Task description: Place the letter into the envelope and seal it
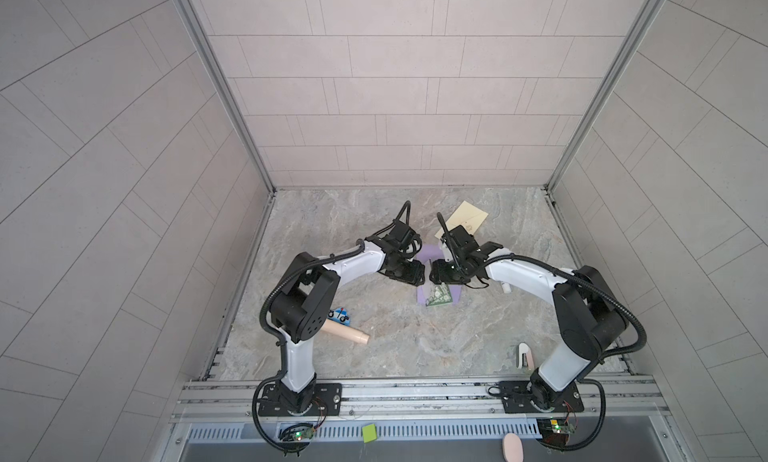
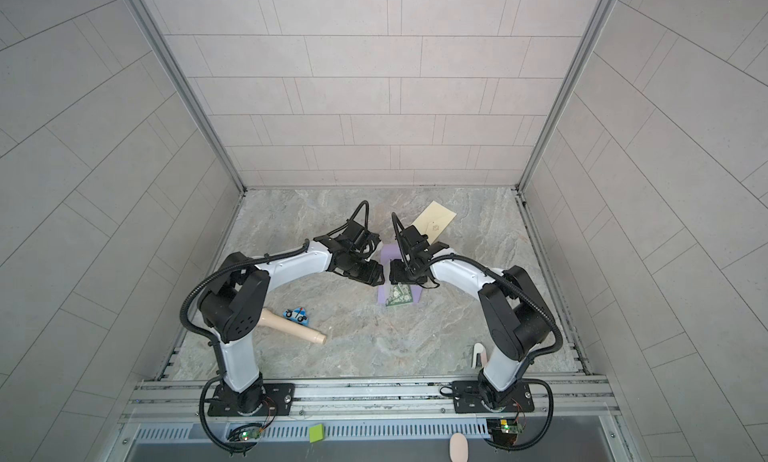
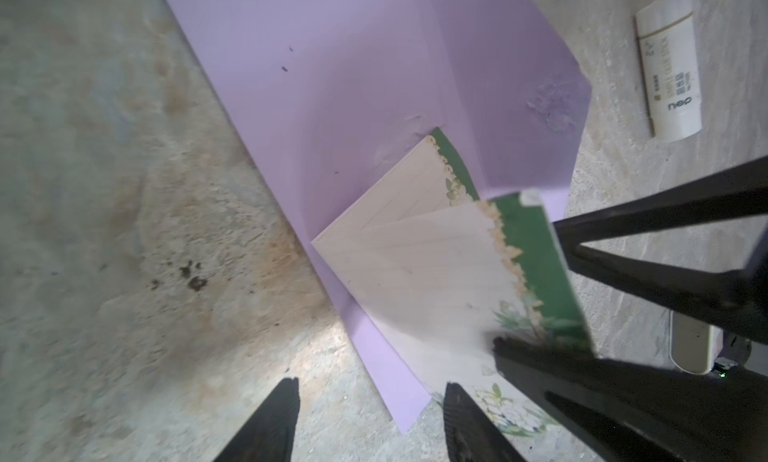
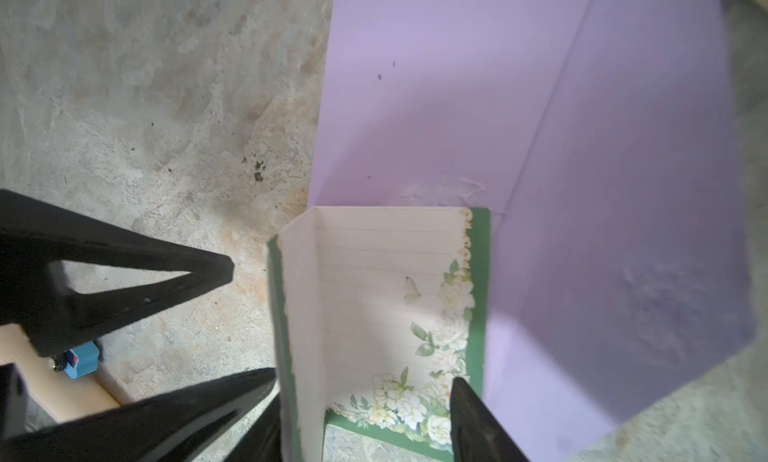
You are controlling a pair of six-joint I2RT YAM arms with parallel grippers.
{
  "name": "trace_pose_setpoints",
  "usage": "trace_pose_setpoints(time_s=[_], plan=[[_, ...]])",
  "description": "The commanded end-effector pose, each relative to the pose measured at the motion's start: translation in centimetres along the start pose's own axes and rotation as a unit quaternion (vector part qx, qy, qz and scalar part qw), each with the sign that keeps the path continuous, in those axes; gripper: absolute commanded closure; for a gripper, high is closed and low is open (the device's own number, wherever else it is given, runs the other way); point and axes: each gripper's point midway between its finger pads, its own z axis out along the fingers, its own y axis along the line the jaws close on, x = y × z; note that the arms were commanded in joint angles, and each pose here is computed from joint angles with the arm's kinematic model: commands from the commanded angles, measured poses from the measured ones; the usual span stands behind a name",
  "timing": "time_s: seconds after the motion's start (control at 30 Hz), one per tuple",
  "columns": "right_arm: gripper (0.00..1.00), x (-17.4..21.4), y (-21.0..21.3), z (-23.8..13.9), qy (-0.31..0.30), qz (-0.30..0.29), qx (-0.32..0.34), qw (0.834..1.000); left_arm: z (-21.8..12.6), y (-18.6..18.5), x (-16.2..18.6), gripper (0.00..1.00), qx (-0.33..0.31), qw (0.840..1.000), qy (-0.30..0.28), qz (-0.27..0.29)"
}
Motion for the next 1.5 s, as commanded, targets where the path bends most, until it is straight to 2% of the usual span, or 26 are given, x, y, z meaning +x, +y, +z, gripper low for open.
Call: trace_pose_setpoints(time_s=[0.0, 0.23, 0.47, 0.6, 0.67, 1.03, 1.47], plan=[[0.41, 0.7, -1.6, 0.3, 0.013, 0.021, 0.007, 1.0, 0.7, -0.2, -0.1, 0.4, -0.013, 1.0, 0.014, 0.019], [0.41, 1.5, -2.9, 2.4, 0.037, 0.08, -0.053, 0.995, 2.4, 1.0, 0.6, 0.45, -0.047, 0.998, 0.043, 0.023], [0.41, 2.9, -3.1, 3.9, 0.051, 0.104, -0.081, 0.99, 4.2, 2.4, 2.4, 0.55, -0.072, 0.994, 0.081, 0.026], [0.41, 3.1, -2.1, 4.3, 0.047, 0.119, -0.124, 0.984, 5.0, 2.9, 3.4, 0.6, -0.087, 0.99, 0.104, 0.03], [0.42, 2.8, -1.5, 4.1, 0.04, 0.12, -0.145, 0.981, 5.2, 3.4, 3.9, 0.65, -0.099, 0.988, 0.115, 0.033], [0.45, 0.4, 1.9, 1.6, -0.002, 0.107, -0.231, 0.967, 5.6, 4.3, 4.4, 0.71, -0.119, 0.984, 0.13, 0.028], [0.52, -1.5, 3.8, 0.2, -0.036, 0.102, -0.266, 0.958, 5.8, 4.1, 4.6, 0.73, -0.111, 0.984, 0.135, 0.03]])
